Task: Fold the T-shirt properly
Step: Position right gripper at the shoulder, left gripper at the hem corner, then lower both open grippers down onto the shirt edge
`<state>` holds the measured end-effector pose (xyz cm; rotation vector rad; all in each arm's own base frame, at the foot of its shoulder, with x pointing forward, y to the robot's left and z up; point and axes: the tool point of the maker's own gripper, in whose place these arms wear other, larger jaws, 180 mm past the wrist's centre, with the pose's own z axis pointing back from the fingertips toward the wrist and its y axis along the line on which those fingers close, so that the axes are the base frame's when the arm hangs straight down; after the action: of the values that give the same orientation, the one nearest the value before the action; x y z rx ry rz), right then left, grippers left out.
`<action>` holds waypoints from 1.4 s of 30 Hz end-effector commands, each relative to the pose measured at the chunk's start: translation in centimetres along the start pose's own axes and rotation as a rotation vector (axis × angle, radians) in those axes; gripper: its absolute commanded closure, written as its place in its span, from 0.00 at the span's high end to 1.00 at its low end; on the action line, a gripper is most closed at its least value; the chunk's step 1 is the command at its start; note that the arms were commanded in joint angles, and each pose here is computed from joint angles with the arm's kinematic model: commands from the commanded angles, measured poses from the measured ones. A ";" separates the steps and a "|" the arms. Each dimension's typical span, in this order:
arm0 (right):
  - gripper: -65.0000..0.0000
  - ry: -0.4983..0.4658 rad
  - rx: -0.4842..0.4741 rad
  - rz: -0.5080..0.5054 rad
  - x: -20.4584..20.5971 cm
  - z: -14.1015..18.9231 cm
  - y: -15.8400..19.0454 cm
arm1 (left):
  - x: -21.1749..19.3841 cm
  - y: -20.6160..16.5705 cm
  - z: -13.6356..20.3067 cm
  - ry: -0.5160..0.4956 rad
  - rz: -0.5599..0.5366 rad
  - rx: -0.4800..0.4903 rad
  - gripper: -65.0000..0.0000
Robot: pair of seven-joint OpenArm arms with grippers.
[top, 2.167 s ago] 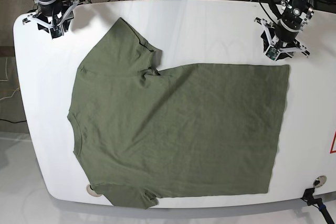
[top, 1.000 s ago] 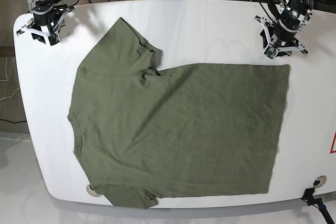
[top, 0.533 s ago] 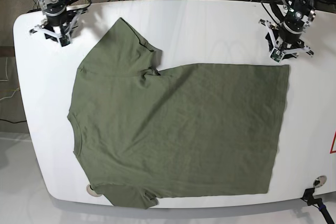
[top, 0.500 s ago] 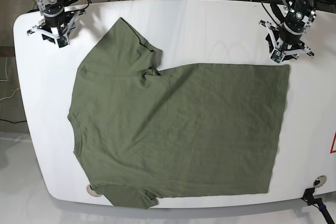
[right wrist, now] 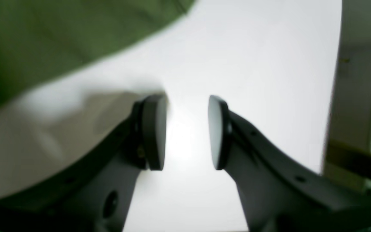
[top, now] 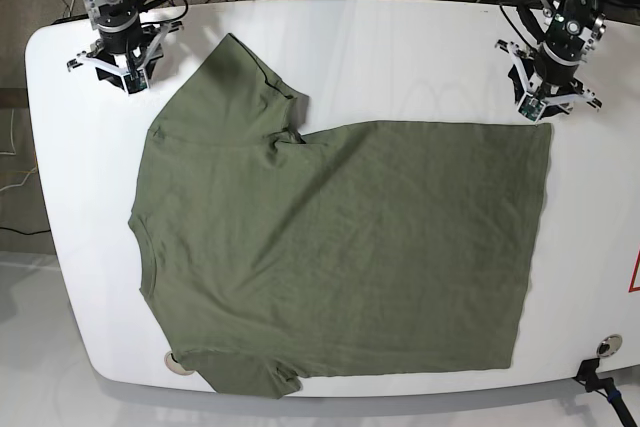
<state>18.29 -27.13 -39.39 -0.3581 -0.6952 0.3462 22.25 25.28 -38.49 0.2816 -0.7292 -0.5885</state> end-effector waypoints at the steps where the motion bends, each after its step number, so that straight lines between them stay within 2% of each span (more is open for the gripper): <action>1: 0.32 -0.060 0.060 0.002 1.8 0.8 1.7 | 1.2 0.5 0.6 -0.045 -0.010 0.014 0.34; 8: 0.32 -0.082 0.184 -0.054 2.7 1.7 6.3 | 1.6 0.3 1.5 -0.130 0.105 0.015 0.34; 13: 0.32 -0.150 0.284 -0.184 3.9 3.3 8.7 | 1.0 -0.2 2.7 -0.180 0.227 -0.007 0.34; 16: 0.32 -0.188 0.325 -0.262 4.4 4.1 9.3 | 1.5 0.2 3.2 -0.239 0.277 0.013 0.34; 20: 0.32 -0.256 0.339 -0.311 4.8 5.1 9.6 | 2.2 0.1 3.6 -0.296 0.314 0.025 0.34; 23: 0.32 -0.255 0.347 -0.329 4.5 5.5 10.1 | 2.0 -0.3 3.7 -0.296 0.322 0.015 0.34; 27: 0.32 -0.245 0.364 -0.368 3.9 6.0 10.5 | 2.3 0.2 4.8 -0.353 0.375 -0.026 0.34; 30: 0.32 -0.270 0.406 -0.473 3.9 7.0 10.8 | 0.8 1.5 5.4 -0.317 0.430 0.006 0.34; 36: 0.32 -0.273 0.435 -0.563 3.4 7.9 10.9 | -2.7 4.8 7.1 -0.238 0.537 0.096 0.34; 39: 0.32 -0.227 0.408 -0.618 2.2 7.6 9.4 | -4.2 5.3 7.4 -0.181 0.563 0.112 0.34; 42: 0.32 -0.217 0.391 -0.676 1.8 7.2 7.7 | -4.6 6.5 7.7 -0.177 0.593 0.144 0.34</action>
<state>12.65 -16.85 -37.76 0.2749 -0.8568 -0.0741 16.02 32.16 -34.23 0.1184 -0.9196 -0.0059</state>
